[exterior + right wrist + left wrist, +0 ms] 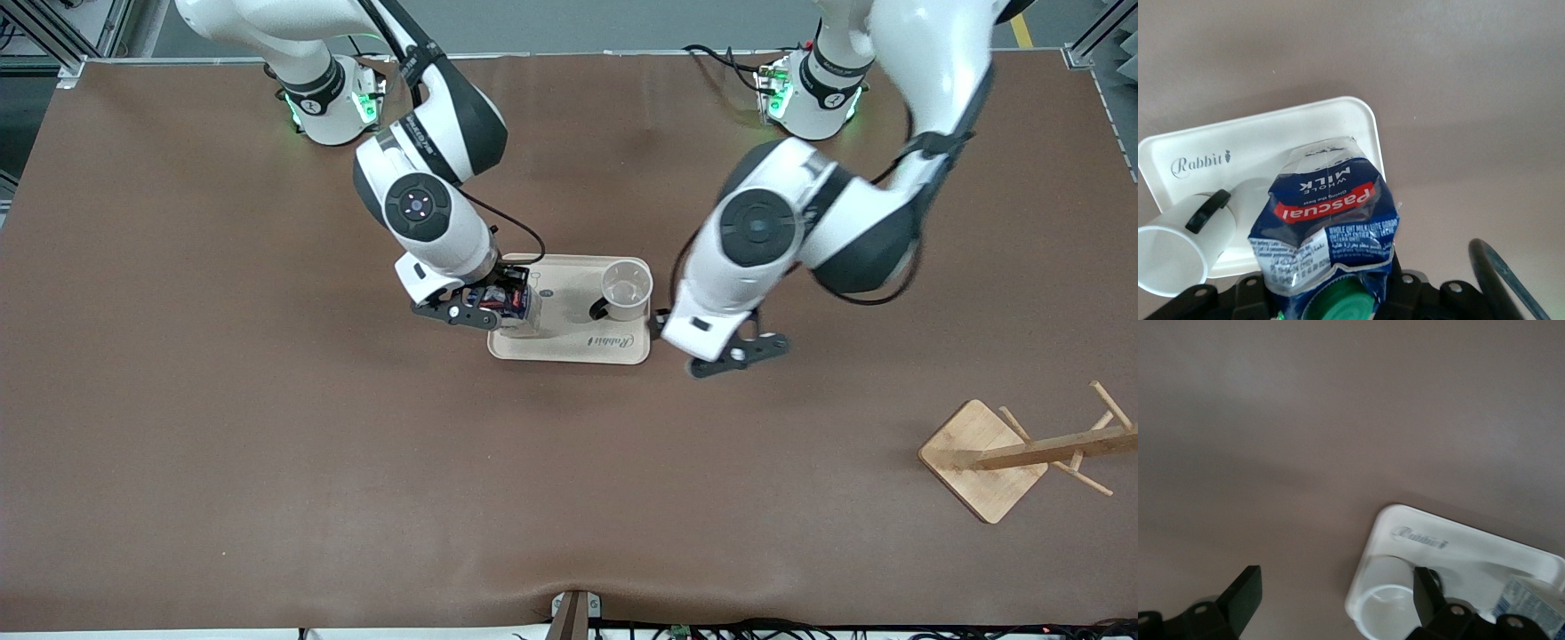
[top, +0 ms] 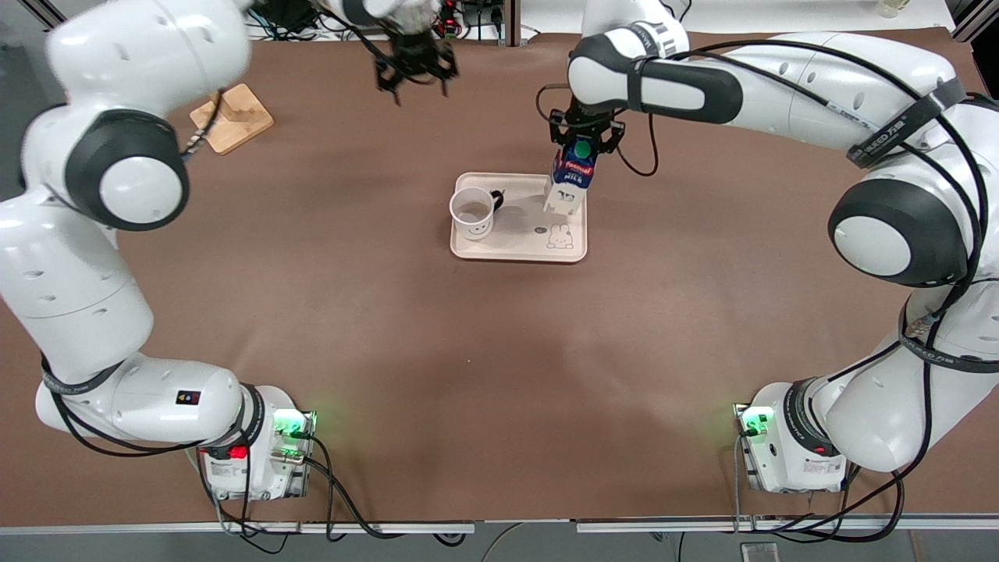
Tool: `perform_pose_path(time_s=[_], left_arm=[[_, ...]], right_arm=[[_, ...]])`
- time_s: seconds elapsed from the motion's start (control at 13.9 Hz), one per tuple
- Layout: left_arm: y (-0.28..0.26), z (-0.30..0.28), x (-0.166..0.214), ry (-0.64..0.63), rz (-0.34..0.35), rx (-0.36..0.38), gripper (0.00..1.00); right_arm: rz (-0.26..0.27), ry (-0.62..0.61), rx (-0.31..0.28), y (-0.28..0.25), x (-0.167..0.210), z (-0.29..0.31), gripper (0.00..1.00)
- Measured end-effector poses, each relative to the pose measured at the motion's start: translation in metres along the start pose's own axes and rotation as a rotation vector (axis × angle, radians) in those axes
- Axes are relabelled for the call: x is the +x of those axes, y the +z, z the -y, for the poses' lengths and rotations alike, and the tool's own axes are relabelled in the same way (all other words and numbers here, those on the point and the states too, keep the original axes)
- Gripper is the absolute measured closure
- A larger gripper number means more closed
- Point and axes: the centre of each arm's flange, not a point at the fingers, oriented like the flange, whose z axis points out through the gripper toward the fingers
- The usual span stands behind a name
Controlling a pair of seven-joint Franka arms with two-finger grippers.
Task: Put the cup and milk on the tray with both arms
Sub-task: 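Lower the mug onto the tray while the right gripper carries the carton over, then open the left gripper and withdraw while the right gripper lowers the carton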
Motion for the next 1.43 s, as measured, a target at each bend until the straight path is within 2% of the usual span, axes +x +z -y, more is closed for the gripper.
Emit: perform_pose_path(time_s=[0.22,0.5,0.57,0.86,1.22,1.43], left_arm=[[-0.029,0.058,0.027,-0.003,-0.011,0.031,0.0],[-0.062,0.099,0.043,-0.005,-0.06,0.026,0.0],[-0.074,0.108,0.044,0.004,-0.08,0.025,0.0],[-0.133,0.173,0.052,0.071,-0.171,0.038,0.0],[-0.168,0.189,0.021,0.1,-0.16,0.106,0.0],[-0.178,0.195,0.018,0.146,-0.172,0.116,0.0]], right_arm=[[0.008,-0.005,-0.012,0.007,-0.006,0.002,0.41],[0.022,-0.02,-0.034,0.02,-0.018,0.006,0.41],[0.024,-0.019,-0.037,0.022,-0.019,0.006,0.37],[0.019,-0.007,-0.042,0.022,-0.018,0.005,0.0],[0.011,0.002,-0.035,0.017,-0.015,0.005,0.0],[0.01,0.036,-0.03,-0.015,-0.013,0.01,0.0]])
